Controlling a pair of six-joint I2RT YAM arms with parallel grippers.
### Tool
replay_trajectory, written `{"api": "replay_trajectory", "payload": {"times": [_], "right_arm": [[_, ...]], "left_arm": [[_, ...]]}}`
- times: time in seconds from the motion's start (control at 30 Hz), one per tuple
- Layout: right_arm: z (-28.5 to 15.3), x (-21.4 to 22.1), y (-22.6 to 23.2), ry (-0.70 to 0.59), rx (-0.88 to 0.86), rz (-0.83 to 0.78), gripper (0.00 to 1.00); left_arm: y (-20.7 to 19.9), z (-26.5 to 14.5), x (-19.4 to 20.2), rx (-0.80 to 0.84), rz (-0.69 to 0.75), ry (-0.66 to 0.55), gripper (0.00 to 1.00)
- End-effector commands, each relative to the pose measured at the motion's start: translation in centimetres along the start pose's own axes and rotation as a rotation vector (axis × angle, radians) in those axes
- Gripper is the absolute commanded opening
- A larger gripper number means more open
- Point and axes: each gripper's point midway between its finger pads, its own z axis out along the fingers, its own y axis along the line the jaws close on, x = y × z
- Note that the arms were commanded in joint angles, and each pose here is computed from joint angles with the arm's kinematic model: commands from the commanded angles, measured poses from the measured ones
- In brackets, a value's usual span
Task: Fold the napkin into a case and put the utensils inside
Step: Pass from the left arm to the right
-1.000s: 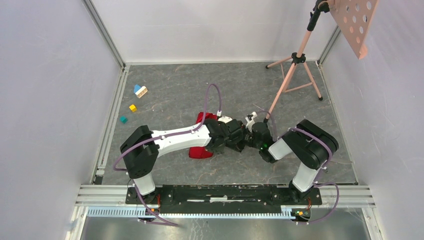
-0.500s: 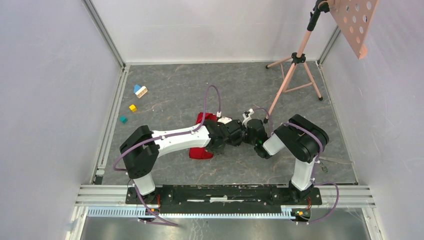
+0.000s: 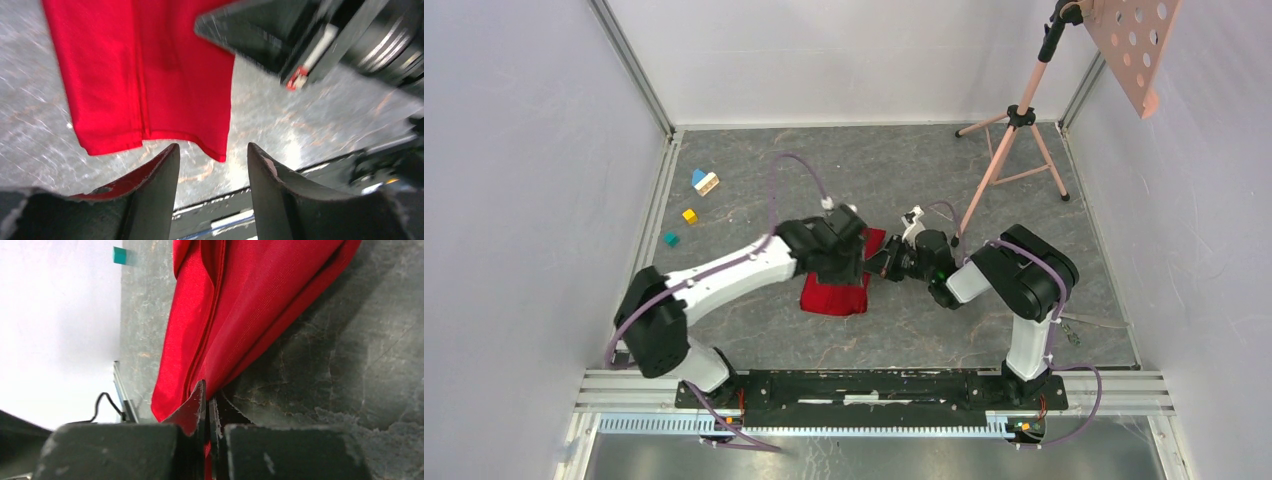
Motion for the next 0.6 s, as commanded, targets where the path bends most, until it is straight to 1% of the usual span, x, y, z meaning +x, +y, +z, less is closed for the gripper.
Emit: {"api": "replay_trajectory", "payload": {"times": [0.0, 0.07, 0.13, 0.17, 0.23, 0.37, 0.47, 0.57], "right_arm": [[0.5, -1.1, 0.7, 0.013, -0.006, -0.139, 0.00], [0.5, -1.2, 0.8, 0.019, 0.002, -0.158, 0.01], [0.5, -1.2, 0.6, 0.027, 0.018, -0.179, 0.00], [0.4, -1.3, 0.5, 0.029, 0.026, -0.185, 0.00], [0.5, -1.4, 0.5, 0.036, 0.038, -0.204, 0.01], [0.6, -1.7, 0.7, 0.042, 0.050, -0.234, 0.01], [0.7, -2.1, 0.8, 0.046, 0.066, -0.258, 0.01], [0.7, -2.7, 0.8, 0.046, 0.096, -0.294, 0.00]], "left_arm": [[0.4, -2.1, -5.7, 0.190, -0.144, -0.118, 0.60], [1.4, -1.6, -7.7, 0.213, -0.199, -0.146, 0.57], [2.8, -0.1, -9.4, 0.202, -0.253, -0.149, 0.47], [3.7, 0.5, -10.3, 0.186, -0.278, -0.155, 0.40], [5.2, 2.0, -11.6, 0.154, -0.317, -0.160, 0.30], [6.7, 4.9, -13.6, 0.132, -0.349, -0.159, 0.21], [6.9, 6.8, -14.4, 0.134, -0.351, -0.137, 0.16], [7.1, 8.6, -14.6, 0.131, -0.361, -0.125, 0.14]]}}
